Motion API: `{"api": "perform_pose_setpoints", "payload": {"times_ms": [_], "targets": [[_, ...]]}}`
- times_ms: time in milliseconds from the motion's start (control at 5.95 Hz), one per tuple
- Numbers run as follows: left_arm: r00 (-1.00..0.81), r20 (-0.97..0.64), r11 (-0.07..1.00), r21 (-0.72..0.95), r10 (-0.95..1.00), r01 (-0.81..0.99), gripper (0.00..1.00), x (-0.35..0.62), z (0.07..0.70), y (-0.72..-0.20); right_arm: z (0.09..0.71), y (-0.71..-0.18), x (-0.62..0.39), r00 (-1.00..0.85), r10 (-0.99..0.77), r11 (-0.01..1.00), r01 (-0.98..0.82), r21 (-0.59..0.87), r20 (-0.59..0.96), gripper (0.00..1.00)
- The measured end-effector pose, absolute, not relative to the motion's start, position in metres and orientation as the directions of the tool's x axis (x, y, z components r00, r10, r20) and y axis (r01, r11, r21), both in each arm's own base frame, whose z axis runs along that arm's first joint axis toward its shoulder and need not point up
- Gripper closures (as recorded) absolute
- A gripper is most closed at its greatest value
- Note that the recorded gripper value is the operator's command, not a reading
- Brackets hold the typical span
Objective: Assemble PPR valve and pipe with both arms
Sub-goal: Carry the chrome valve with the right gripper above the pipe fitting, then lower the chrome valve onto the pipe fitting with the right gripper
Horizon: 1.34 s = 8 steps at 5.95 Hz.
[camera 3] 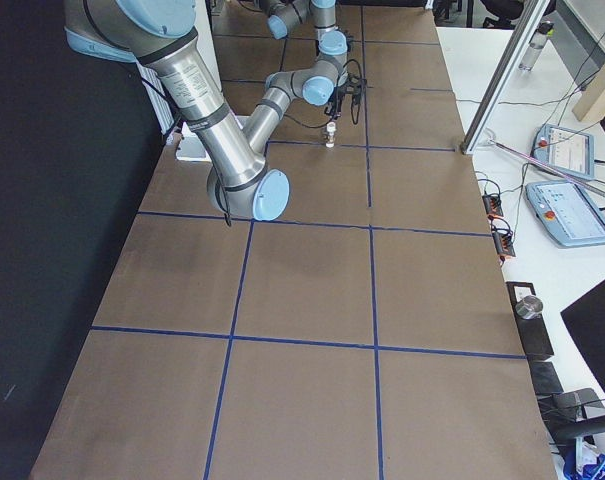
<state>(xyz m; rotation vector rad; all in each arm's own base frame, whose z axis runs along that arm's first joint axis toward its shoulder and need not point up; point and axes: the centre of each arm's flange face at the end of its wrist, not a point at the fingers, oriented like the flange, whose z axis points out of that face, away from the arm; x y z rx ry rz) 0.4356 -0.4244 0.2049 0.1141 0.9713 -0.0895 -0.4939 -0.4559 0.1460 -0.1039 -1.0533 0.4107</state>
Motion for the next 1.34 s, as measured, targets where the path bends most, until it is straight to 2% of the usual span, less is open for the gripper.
{"api": "perform_pose_setpoints", "payload": {"times_ms": [1344], "targets": [[0.56, -0.828, 0.99, 0.057, -0.025, 0.127, 0.07, 0.435, 0.207, -0.423, 0.157, -0.448, -0.548, 0.476, 0.418, 0.902, -0.315, -0.294, 0.773, 1.0]]}}
